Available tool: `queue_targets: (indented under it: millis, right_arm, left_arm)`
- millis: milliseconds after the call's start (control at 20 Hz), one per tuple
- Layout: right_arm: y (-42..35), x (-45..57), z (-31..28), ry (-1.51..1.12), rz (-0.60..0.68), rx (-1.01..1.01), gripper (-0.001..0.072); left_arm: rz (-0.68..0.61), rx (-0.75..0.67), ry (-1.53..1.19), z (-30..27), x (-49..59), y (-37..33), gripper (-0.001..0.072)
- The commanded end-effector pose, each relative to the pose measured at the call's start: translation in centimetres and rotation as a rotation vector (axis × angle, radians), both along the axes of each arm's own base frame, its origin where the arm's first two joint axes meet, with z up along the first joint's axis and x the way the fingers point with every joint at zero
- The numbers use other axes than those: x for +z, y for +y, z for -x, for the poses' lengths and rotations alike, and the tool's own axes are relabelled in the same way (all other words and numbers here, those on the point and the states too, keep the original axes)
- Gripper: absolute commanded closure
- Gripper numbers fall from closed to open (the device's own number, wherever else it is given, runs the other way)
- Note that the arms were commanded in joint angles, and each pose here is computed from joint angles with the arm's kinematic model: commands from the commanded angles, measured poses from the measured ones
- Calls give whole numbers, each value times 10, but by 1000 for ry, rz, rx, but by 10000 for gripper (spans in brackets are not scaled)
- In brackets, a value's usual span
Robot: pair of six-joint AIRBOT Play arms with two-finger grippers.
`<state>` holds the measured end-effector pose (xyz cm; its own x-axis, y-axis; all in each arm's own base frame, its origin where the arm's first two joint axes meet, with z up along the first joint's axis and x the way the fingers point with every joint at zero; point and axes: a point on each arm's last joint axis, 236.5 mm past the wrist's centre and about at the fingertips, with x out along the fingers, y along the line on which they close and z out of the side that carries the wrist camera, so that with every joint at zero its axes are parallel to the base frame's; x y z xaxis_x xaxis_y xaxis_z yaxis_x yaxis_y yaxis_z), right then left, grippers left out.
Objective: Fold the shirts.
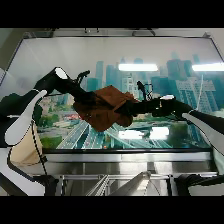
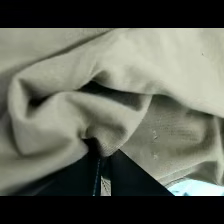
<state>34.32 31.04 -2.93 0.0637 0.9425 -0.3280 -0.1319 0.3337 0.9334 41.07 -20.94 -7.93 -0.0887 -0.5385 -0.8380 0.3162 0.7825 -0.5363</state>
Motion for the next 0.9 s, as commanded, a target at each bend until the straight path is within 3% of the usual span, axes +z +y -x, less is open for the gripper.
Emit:
queue_targets:
  millis: [0, 200, 350, 450, 550, 700, 850]
  right_arm:
    - [-4, 34, 10, -29, -72, 51, 694]
    - [-81, 153, -26, -255, -180, -104, 694]
    - [-195, 337, -57, -634, -414, -468, 693]
    - [-257, 432, -36, -855, -504, -643, 693]
    - [-267, 479, -1, -986, -484, -642, 693]
    - [-238, 514, 49, -1131, -469, -564, 693]
    - [-221, 540, 88, -1324, -402, -572, 693]
  left_arm:
    - [-30, 18, -130, -33, 52, 14, 697]
    - [73, 140, -419, -70, 198, 47, 686]
    - [336, 284, -741, -72, 367, 74, 684]
    - [472, 356, -939, -48, 466, 102, 683]
    - [575, 365, -1040, -8, 524, 112, 683]
    - [702, 233, -1085, 55, 554, 88, 682]
    - [718, 139, -1241, 104, 582, 71, 682]
